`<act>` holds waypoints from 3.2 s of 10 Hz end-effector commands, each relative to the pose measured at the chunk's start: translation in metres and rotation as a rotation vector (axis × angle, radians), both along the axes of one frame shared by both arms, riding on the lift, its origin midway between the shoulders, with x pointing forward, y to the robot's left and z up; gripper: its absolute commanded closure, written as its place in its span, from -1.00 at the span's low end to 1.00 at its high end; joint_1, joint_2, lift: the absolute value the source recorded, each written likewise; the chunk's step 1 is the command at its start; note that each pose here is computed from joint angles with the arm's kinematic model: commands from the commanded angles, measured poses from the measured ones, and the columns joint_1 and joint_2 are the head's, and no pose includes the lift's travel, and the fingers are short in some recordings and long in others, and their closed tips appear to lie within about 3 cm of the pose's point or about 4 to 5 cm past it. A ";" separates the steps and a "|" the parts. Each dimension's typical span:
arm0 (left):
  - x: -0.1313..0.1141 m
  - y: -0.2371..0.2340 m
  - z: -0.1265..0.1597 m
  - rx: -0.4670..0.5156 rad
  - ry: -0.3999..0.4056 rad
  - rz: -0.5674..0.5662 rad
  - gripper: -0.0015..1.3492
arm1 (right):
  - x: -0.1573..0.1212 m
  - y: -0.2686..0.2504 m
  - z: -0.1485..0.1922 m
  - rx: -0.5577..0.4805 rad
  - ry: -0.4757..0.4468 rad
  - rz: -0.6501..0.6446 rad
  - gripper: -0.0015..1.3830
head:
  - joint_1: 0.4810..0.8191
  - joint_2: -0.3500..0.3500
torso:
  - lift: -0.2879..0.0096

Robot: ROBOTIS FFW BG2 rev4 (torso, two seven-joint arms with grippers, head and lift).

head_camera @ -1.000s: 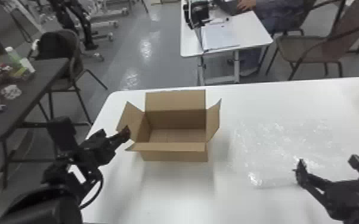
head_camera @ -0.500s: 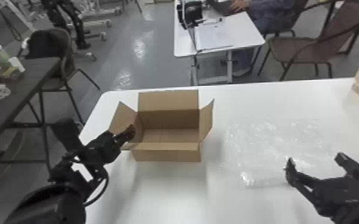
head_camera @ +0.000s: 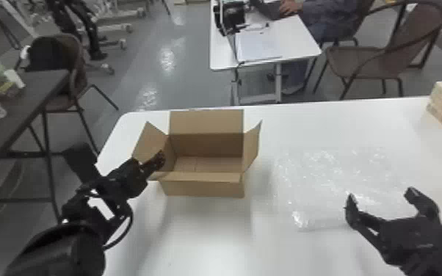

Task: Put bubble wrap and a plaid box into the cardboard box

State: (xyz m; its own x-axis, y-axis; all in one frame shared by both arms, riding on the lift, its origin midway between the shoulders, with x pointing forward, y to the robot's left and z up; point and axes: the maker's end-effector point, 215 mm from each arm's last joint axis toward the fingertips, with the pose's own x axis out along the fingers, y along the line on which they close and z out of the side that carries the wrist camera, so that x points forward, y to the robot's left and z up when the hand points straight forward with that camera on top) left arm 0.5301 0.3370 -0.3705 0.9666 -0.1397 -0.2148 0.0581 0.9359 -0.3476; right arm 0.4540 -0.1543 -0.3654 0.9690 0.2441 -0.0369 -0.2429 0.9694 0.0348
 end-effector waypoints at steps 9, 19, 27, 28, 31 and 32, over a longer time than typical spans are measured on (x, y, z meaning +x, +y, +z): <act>0.006 0.055 -0.007 0.131 0.102 0.044 -0.47 | 0.001 0.010 0.002 0.003 -0.010 0.031 -0.82 | 0.27 0.78 | 0.20; 0.019 0.017 0.012 0.009 0.029 0.018 0.82 | 0.001 0.011 -0.006 0.010 0.007 0.031 -0.82 | 0.27 0.67 | 0.20; 0.012 -0.009 0.084 0.072 -0.090 -0.021 0.82 | 0.001 0.011 -0.008 0.015 0.017 0.031 -0.82 | 0.27 0.59 | 0.20; 0.008 -0.010 0.088 0.076 -0.096 -0.023 0.82 | 0.001 0.011 -0.009 0.014 0.018 0.031 -0.82 | 0.27 0.58 | 0.20; -0.001 -0.025 0.103 0.093 -0.127 -0.042 0.82 | 0.001 0.008 -0.010 0.022 0.025 0.018 -0.82 | 0.27 0.57 | 0.20; -0.004 -0.035 0.108 0.109 -0.138 -0.055 0.82 | 0.001 0.005 -0.013 0.021 0.030 0.002 -0.82 | 0.27 0.54 | 0.20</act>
